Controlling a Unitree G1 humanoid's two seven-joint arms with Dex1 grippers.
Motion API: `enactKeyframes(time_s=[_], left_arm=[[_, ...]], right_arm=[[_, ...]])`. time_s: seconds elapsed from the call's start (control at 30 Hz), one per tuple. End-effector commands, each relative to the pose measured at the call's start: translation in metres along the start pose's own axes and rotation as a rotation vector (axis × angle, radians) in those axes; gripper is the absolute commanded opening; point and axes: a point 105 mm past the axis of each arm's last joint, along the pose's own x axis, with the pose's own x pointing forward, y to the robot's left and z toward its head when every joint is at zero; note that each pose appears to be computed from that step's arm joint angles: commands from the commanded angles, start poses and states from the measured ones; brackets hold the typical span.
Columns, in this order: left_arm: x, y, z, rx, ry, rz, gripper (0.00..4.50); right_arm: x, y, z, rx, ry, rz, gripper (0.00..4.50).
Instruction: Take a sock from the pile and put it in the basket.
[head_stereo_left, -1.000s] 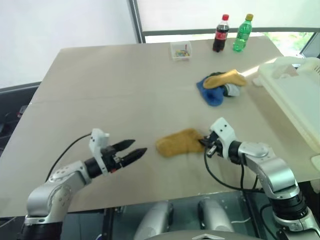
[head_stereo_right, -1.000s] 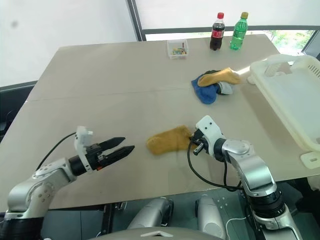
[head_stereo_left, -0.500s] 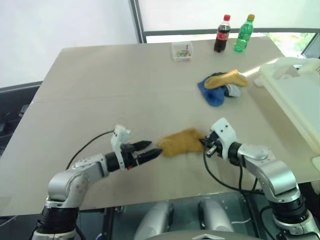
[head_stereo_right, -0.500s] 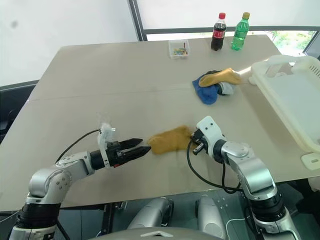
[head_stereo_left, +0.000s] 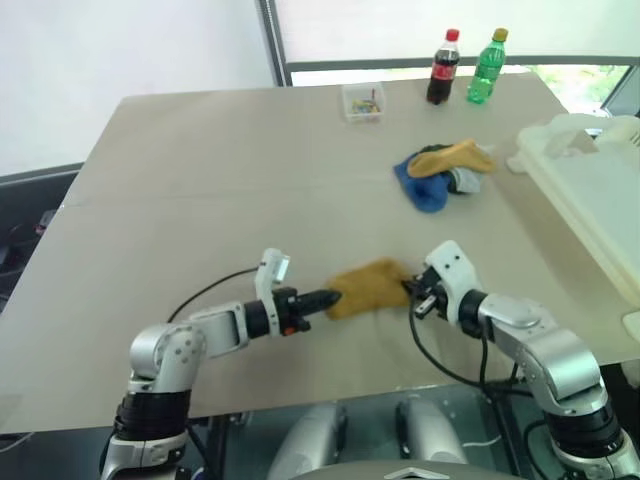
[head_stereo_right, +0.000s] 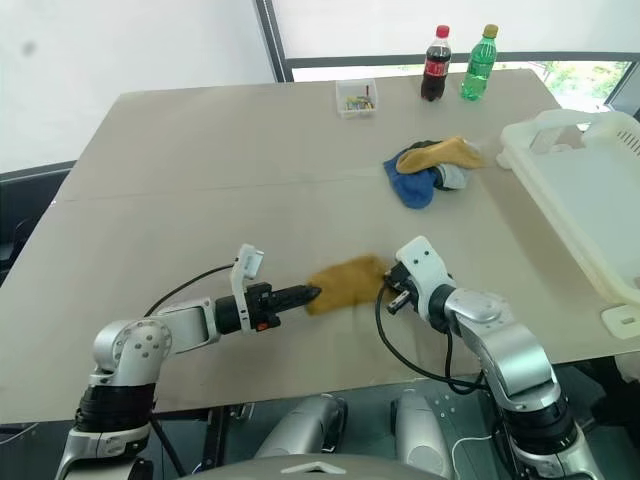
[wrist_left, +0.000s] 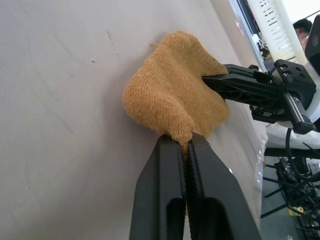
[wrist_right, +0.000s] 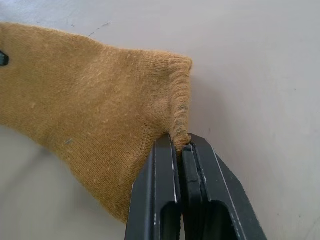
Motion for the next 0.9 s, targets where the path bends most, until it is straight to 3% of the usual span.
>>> enactKeyframes(time_s=[0.03,0.3,0.53,0.57,0.6,0.7,0.83,0.9], left_arm=[[-0.022,-0.009,0.008,0.046,-0.004,-0.009,0.09],[-0.025,0.007,0.002,0.171,0.049,0.119,0.09],[-0.018,0.004,0.001,0.211,0.057,0.099,0.09],[-0.017,0.004,0.002,0.209,0.05,0.099,0.0],[-0.016,0.002,0.002,0.201,0.048,0.088,0.0],[-0.014,-0.002,0.004,0.197,0.036,0.076,1.03],[-0.018,0.005,0.011,0.235,-0.002,0.154,2.92],[-0.024,0.001,0.018,0.251,-0.027,0.16,3.83]], right_arm=[[-0.022,0.008,0.009,-0.022,-0.058,0.04,0.0],[-0.022,0.005,-0.01,-0.048,-0.027,-0.016,0.0],[-0.009,-0.002,-0.021,-0.093,-0.007,-0.044,0.0],[-0.009,-0.002,-0.02,-0.084,-0.013,-0.042,0.68],[-0.008,-0.001,-0.02,-0.08,-0.018,-0.03,0.98],[-0.01,0.003,-0.017,-0.075,-0.033,-0.001,2.41],[-0.016,0.001,-0.009,-0.049,-0.074,-0.016,4.26],[-0.023,0.003,-0.002,-0.022,-0.108,0.009,4.28]])
